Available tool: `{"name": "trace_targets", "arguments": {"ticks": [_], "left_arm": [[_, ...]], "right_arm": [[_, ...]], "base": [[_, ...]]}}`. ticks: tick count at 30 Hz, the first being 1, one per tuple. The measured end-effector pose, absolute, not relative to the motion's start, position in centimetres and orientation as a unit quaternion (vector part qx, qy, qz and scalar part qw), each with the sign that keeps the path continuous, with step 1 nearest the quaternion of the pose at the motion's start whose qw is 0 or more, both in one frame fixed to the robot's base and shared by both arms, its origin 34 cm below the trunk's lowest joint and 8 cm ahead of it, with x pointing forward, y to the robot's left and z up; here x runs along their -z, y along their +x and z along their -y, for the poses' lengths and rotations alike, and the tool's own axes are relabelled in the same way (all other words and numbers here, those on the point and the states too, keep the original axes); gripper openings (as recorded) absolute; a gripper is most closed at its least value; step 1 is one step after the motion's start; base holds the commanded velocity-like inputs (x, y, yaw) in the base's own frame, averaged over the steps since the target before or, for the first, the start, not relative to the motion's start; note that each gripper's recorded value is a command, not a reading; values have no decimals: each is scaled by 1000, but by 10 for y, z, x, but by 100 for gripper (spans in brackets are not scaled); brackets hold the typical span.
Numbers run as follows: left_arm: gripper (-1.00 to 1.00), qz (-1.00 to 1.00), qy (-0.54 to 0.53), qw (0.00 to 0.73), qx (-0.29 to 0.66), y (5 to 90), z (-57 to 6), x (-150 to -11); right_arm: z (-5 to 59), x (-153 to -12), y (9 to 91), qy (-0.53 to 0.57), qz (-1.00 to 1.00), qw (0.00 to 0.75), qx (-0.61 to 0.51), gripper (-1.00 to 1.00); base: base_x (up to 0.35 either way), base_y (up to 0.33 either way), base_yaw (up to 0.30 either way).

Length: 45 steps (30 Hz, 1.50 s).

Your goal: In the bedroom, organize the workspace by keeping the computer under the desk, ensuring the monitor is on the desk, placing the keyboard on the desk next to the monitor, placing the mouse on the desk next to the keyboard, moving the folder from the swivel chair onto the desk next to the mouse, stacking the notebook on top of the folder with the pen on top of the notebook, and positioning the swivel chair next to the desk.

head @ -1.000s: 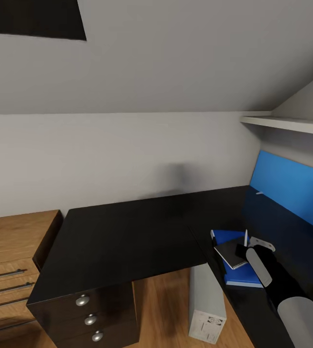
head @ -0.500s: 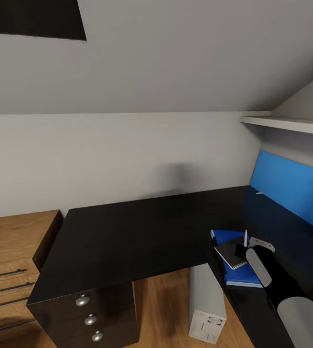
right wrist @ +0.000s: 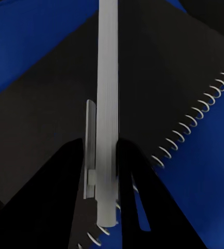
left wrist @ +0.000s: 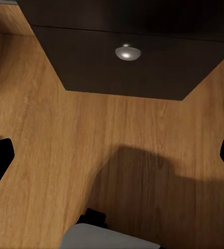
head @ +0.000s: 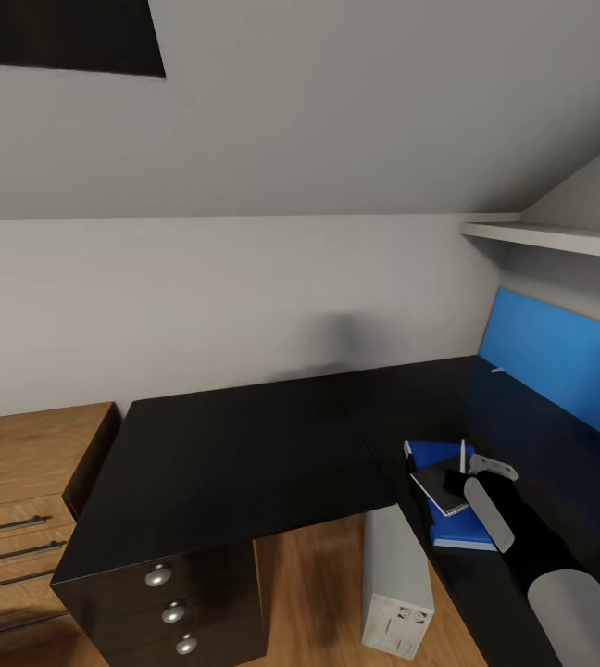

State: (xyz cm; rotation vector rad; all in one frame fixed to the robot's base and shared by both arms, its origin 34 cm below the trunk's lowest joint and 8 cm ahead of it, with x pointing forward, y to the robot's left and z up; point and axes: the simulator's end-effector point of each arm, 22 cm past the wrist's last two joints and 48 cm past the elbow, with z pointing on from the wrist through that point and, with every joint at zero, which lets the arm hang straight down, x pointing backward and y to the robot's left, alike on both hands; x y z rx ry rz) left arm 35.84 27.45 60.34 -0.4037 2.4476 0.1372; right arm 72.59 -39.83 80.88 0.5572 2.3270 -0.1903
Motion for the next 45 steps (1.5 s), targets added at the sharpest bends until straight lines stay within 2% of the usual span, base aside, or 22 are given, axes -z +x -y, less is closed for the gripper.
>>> {"name": "trace_targets", "arguments": {"ticks": [20, 21, 39, 45], "left_arm": [[100, -932, -155, 322, -53, 358, -275, -603], [100, -932, -155, 322, -53, 358, -275, -603], [100, -932, -156, 322, -55, 356, -276, -626], [100, -932, -155, 322, -54, 356, -276, -629]], "right_arm": [[396, -808, 726, 213, -904, 362, 74, -100], [396, -808, 726, 213, -904, 362, 74, 100], [395, -835, 727, 212, -903, 366, 73, 100], [374, -885, 751, 196, -884, 421, 57, 100]], "base": [[0, 0, 0], [0, 0, 0], [0, 0, 0], [0, 0, 0]]}}
